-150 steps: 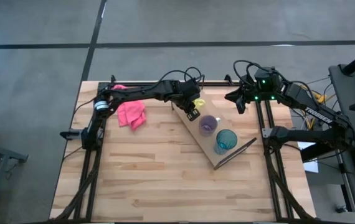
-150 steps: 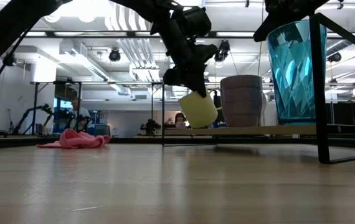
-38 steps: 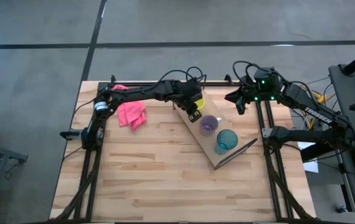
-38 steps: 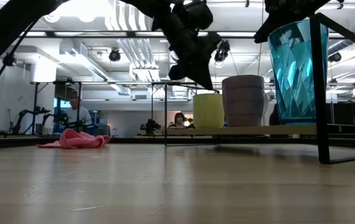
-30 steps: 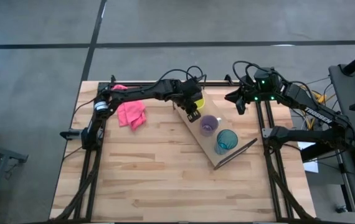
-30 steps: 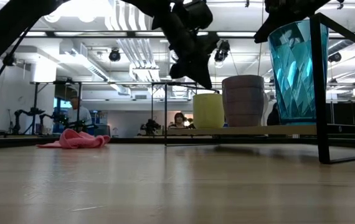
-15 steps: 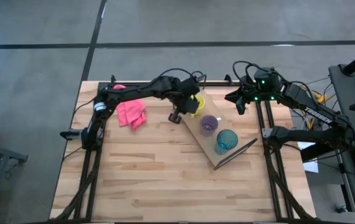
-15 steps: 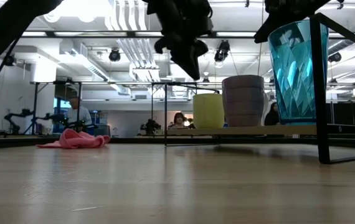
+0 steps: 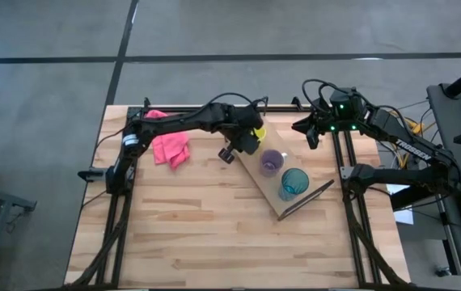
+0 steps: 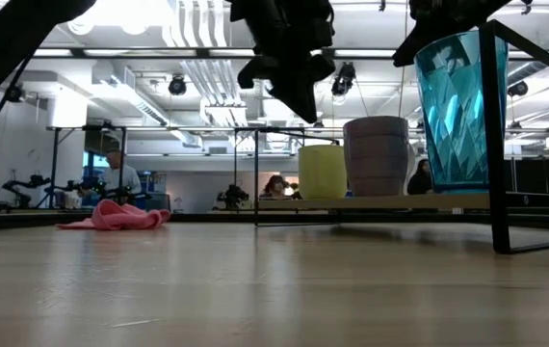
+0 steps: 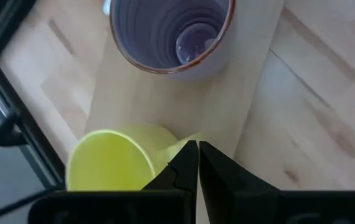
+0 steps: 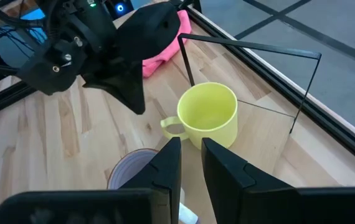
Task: Stack small to large cups/mugs on shelf
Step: Return to Home Position
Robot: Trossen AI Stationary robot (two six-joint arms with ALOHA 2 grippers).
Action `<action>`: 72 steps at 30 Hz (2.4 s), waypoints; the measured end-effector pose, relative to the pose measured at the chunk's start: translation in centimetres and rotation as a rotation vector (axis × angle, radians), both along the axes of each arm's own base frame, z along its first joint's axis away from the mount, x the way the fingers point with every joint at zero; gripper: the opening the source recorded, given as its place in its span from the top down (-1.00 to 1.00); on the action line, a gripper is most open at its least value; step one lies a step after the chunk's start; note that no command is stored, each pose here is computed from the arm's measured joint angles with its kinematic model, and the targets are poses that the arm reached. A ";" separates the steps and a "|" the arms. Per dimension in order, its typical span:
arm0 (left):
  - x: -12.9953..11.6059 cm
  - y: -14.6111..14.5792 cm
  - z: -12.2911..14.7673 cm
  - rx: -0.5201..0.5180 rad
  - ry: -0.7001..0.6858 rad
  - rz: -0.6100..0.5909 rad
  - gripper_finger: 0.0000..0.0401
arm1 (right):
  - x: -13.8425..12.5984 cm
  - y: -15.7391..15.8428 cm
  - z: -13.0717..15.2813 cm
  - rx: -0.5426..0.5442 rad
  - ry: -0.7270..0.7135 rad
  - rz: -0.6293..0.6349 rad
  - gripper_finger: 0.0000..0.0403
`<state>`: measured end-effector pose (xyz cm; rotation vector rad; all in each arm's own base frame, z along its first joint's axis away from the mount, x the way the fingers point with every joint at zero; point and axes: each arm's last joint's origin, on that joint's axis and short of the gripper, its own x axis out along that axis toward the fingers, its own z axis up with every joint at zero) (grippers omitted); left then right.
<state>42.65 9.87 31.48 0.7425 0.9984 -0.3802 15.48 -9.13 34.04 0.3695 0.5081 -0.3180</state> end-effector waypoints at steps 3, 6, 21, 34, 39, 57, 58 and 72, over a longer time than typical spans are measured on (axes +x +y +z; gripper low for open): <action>-0.1 -0.4 -0.1 -0.048 0.016 0.069 1.00 | 0.0 0.0 -0.1 0.005 0.007 0.000 0.71; -0.2 -0.9 0.0 -0.093 0.032 0.133 1.00 | -0.2 0.1 -0.2 0.016 0.024 0.000 0.71; -6.4 -3.4 9.6 -0.292 -0.220 0.413 1.00 | -5.0 3.5 2.3 -0.007 -0.147 -0.006 0.71; -14.4 -5.9 16.5 -0.526 -0.482 0.780 1.00 | -10.1 7.3 3.9 -0.034 -0.368 0.069 0.71; -16.2 -7.1 17.8 -0.526 -0.596 0.923 1.00 | -11.5 7.9 4.2 -0.109 -0.418 0.023 0.71; -16.5 -8.3 18.0 -0.447 -0.705 1.064 1.00 | -7.9 5.9 -0.6 -0.079 -0.553 -0.019 0.71; -16.5 -8.3 18.0 -0.447 -0.708 1.065 1.00 | -7.9 6.0 -0.5 -0.064 -0.557 0.003 0.71; -17.0 -8.1 18.3 -0.410 -0.741 1.088 1.00 | -6.3 6.9 -0.5 -0.049 -0.746 0.178 0.71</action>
